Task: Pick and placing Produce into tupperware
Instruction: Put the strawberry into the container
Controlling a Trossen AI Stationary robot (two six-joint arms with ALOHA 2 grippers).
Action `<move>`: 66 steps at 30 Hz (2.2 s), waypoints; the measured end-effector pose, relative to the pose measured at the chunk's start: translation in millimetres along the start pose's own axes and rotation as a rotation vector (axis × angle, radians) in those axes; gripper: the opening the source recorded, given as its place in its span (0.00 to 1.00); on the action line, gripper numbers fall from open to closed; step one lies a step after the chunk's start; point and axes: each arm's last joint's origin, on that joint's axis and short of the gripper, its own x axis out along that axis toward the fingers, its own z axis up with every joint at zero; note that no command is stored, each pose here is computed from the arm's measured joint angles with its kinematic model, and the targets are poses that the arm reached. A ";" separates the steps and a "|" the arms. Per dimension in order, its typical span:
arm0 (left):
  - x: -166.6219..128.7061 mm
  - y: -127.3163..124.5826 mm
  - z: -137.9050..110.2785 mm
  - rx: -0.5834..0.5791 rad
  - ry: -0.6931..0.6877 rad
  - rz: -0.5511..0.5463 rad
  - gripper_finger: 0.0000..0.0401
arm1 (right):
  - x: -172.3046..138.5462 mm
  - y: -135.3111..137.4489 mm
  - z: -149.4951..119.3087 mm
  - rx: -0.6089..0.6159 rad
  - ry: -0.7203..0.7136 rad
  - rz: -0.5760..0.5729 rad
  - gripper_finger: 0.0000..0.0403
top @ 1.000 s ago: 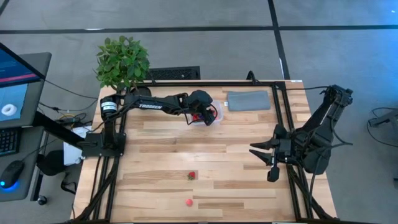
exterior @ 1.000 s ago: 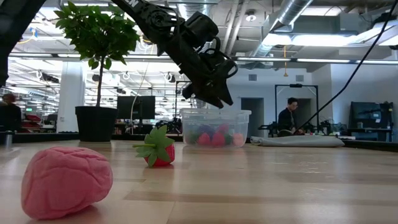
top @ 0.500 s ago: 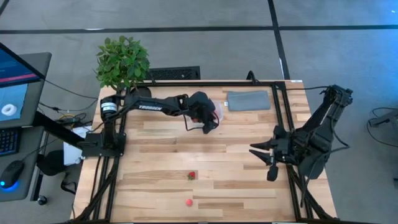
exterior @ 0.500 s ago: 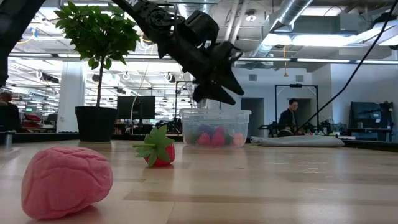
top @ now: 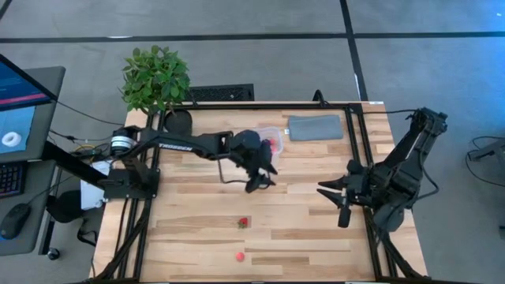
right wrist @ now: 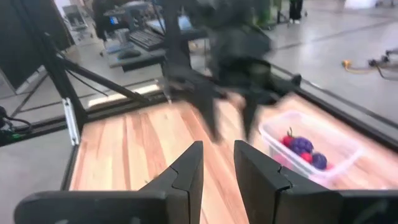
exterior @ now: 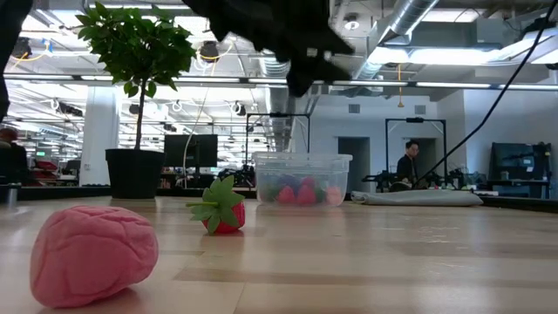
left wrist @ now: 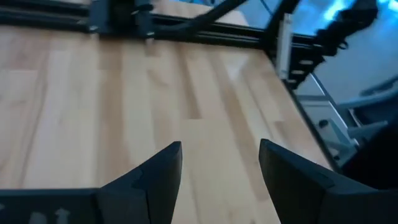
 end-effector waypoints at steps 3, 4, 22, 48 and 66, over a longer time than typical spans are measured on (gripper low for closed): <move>-4.9 -18.4 0.9 0.025 0.029 -0.013 0.51 | 1.9 0.6 -5.8 0.019 0.024 -0.015 0.28; -6.4 -23.7 0.6 0.028 0.041 -0.011 0.51 | 2.8 1.7 -7.5 0.024 0.032 -0.015 0.28; -7.4 -95.6 -34.6 0.080 0.354 0.020 0.43 | 75.3 45.5 -52.6 0.101 0.261 -0.013 0.28; -87.5 -219.5 -67.0 0.097 0.313 0.456 0.43 | 156.6 85.4 -106.4 0.113 0.309 0.173 0.29; -56.0 -222.1 -158.5 -0.052 -0.017 0.546 0.43 | 159.9 57.1 -59.4 0.028 0.242 0.197 0.48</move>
